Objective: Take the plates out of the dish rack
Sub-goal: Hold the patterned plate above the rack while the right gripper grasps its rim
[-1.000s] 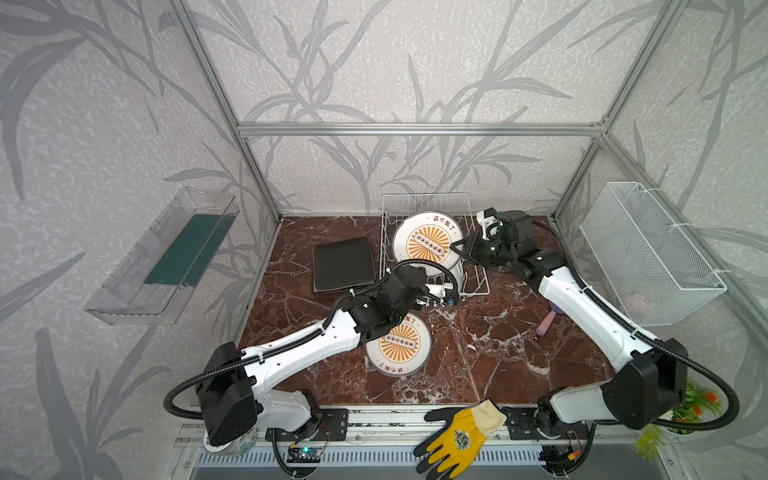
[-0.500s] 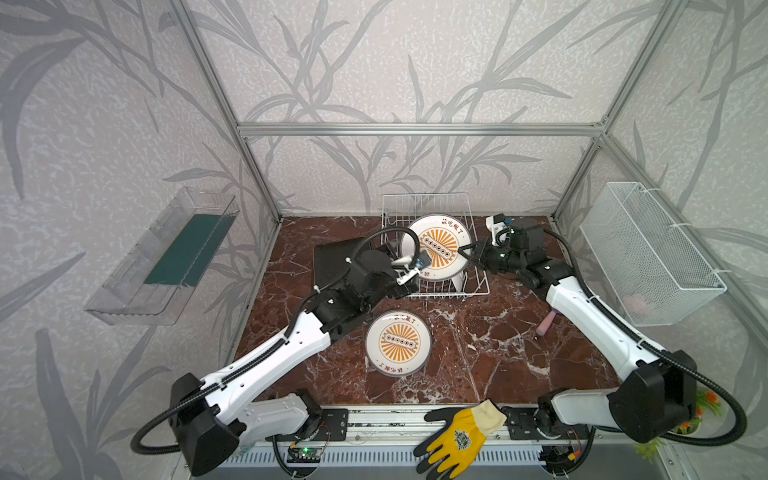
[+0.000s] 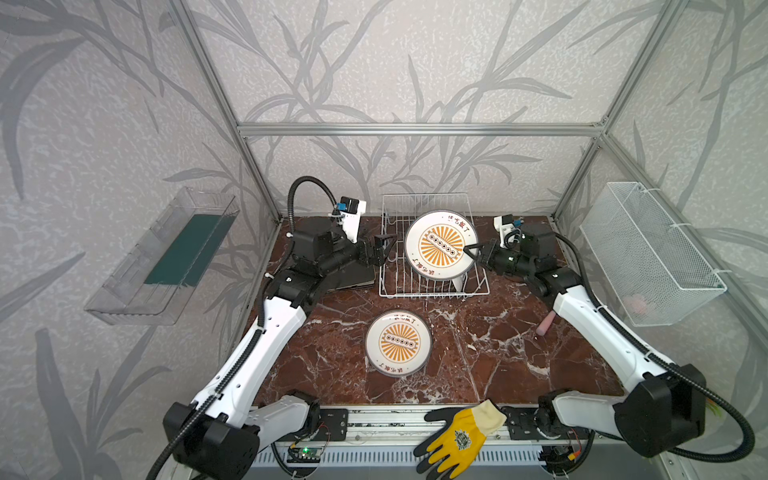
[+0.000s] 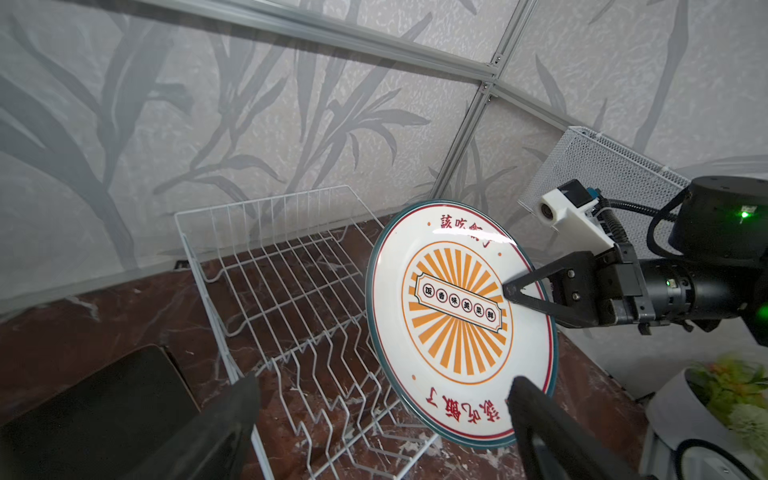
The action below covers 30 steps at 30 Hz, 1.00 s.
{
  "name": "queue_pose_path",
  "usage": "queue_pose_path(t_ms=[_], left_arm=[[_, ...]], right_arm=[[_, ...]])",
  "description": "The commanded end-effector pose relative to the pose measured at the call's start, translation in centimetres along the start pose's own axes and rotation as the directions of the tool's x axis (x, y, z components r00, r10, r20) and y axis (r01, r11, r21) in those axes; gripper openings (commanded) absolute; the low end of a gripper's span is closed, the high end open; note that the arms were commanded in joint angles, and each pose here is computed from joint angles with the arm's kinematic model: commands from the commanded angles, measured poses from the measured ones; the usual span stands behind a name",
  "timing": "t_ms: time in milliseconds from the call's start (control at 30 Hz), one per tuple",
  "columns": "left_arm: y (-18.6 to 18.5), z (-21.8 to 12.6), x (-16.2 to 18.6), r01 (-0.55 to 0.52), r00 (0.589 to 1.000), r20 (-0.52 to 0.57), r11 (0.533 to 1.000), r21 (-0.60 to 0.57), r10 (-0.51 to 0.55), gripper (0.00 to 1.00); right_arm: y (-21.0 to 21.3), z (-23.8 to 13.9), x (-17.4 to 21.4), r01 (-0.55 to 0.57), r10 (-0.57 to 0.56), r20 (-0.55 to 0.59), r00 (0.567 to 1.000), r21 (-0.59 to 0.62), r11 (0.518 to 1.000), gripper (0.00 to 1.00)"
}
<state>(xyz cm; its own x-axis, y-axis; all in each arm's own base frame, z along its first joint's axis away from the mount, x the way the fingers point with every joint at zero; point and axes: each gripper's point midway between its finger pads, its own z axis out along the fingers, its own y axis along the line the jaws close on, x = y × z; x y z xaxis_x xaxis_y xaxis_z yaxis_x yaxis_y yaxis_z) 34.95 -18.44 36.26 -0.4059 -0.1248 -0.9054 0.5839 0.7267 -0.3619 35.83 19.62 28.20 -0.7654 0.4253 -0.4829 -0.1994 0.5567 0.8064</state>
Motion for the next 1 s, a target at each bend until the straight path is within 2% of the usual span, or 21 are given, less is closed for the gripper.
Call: queue_pose_path(t_ms=[0, 100, 267, 333, 767, 967], left_arm=[[-2.2, 0.2, -0.5, 0.180, 0.982, -0.081, 0.970, 0.166, -0.168, 0.95], [-2.4, 1.2, 0.4, 0.226, 0.968, -0.153, 0.952, 0.205, -0.197, 0.94], [-3.5, 2.8, 2.3, 0.343, 0.923, -0.288, 0.887, 0.308, -0.256, 0.92], [-3.4, 3.2, 3.0, 0.366, 0.910, -0.317, 0.876, 0.316, -0.266, 0.92], [-3.2, 4.4, 4.4, 0.390, 0.888, -0.371, 0.873, 0.294, -0.272, 0.88], [-4.1, 4.9, 5.0, 0.397, 0.878, -0.402, 0.863, 0.312, -0.259, 0.73]], right_arm=[[3.0, -1.2, -1.0, 0.092, -0.087, 0.051, 0.995, -0.105, 0.990, 0.00], [3.0, -1.0, -1.0, 0.095, -0.090, 0.047, 0.995, -0.113, 0.989, 0.00], [3.7, -0.9, -0.9, 0.104, -0.101, 0.029, 0.994, -0.145, 0.984, 0.00], [3.8, -0.9, -0.8, 0.113, -0.110, 0.026, 0.994, -0.150, 0.982, 0.00], [4.5, -0.2, -0.3, 0.111, -0.116, -0.013, 0.993, -0.198, 0.974, 0.00], [4.7, -0.3, -0.2, 0.132, -0.138, -0.020, 0.990, -0.199, 0.971, 0.00]])
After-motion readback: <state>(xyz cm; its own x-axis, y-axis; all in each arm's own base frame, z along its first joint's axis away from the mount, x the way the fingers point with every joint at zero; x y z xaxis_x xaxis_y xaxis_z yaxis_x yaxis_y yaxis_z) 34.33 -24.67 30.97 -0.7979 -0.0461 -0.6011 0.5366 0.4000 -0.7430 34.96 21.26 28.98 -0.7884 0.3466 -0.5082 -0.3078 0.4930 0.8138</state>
